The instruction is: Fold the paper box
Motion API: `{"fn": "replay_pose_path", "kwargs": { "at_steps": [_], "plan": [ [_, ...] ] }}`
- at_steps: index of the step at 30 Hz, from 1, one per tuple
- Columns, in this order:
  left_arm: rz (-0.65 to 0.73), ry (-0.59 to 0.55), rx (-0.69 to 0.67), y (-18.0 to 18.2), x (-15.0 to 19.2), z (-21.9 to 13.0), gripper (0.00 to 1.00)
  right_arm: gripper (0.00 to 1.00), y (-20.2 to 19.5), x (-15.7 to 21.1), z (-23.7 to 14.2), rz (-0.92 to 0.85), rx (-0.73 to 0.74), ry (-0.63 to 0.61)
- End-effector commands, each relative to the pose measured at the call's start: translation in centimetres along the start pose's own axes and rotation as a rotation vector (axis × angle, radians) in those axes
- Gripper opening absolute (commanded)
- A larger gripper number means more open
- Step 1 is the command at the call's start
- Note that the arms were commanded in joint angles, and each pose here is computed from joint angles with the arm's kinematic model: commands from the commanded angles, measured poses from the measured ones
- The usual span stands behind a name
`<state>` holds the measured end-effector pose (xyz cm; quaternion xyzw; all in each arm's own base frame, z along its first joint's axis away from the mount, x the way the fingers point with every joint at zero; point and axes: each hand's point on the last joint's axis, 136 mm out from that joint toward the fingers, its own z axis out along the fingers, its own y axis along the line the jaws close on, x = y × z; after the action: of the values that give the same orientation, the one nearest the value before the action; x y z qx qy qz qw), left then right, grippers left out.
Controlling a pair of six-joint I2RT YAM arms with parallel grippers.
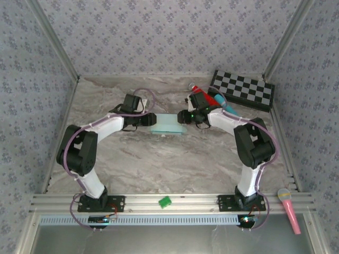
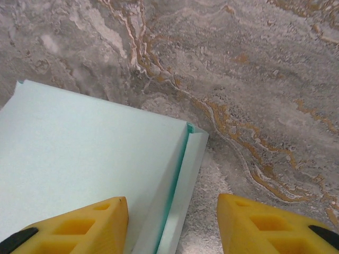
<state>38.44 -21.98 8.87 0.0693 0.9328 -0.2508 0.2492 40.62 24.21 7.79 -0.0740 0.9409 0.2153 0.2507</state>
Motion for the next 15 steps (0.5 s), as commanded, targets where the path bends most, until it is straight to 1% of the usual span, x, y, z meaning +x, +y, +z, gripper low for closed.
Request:
{"fn": "replay_pose_path", "kwargs": {
  "at_steps": [1,8,15],
  "plan": [
    [-0.019,0.020,0.010,-0.1,0.9,1.0,0.48,0.49,0.0,0.6,0.9,-0.010,0.001,0.034],
    [-0.042,0.039,0.026,0.0,1.8,2.1,0.47,0.48,-0.1,1.4,2.2,0.000,-0.007,0.069],
    [-0.083,0.053,0.032,0.1,2.4,2.6,0.43,0.41,0.1,2.0,3.2,0.002,-0.028,0.104]
  ]
}}
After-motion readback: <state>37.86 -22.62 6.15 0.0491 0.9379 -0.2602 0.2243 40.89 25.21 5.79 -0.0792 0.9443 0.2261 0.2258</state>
